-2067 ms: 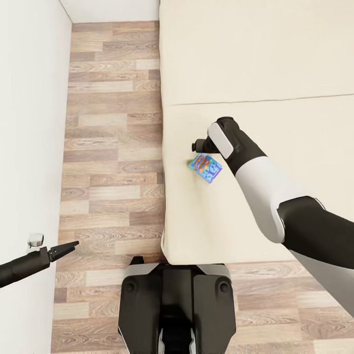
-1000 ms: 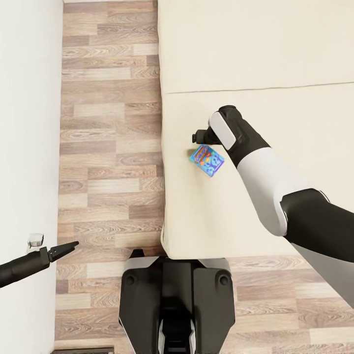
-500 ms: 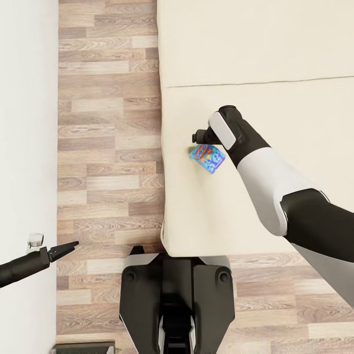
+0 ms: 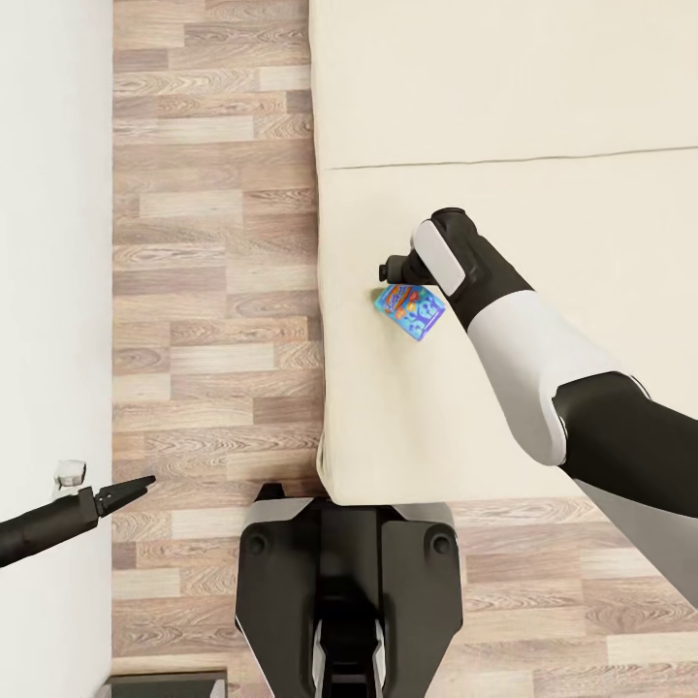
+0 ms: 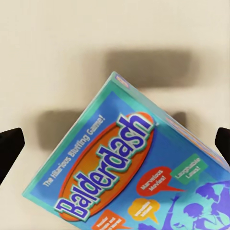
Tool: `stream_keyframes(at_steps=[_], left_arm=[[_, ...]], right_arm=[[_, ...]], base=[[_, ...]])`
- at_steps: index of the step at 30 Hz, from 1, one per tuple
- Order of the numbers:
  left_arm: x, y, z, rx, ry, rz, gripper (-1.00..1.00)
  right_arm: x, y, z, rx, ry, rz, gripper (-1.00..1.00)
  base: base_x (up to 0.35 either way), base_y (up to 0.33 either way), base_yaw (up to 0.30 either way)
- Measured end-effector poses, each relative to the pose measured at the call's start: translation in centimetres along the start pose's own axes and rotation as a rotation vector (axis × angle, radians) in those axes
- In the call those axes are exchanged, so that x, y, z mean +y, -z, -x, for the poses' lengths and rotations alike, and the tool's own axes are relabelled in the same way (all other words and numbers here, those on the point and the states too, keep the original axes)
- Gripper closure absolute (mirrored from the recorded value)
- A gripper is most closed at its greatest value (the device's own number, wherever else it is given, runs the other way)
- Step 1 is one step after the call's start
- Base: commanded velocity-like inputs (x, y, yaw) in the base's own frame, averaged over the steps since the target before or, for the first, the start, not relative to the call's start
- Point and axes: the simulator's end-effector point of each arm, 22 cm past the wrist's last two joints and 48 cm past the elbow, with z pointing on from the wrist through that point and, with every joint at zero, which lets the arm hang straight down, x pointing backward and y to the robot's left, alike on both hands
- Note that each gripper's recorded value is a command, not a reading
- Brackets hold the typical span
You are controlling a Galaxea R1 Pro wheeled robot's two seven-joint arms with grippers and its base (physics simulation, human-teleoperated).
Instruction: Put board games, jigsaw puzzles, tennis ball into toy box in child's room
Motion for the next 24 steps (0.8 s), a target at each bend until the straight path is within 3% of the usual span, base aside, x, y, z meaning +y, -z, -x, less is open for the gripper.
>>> stream_keyframes(at_steps=[24], left_arm=[[0.38, -0.09, -0.08, 0.001, 0.001, 0.017, -1.00]], right_arm=[[0.01, -0.04, -0.03, -0.003, 0.000, 0.000, -1.00]], base=[[0.000, 0.000, 0.000]])
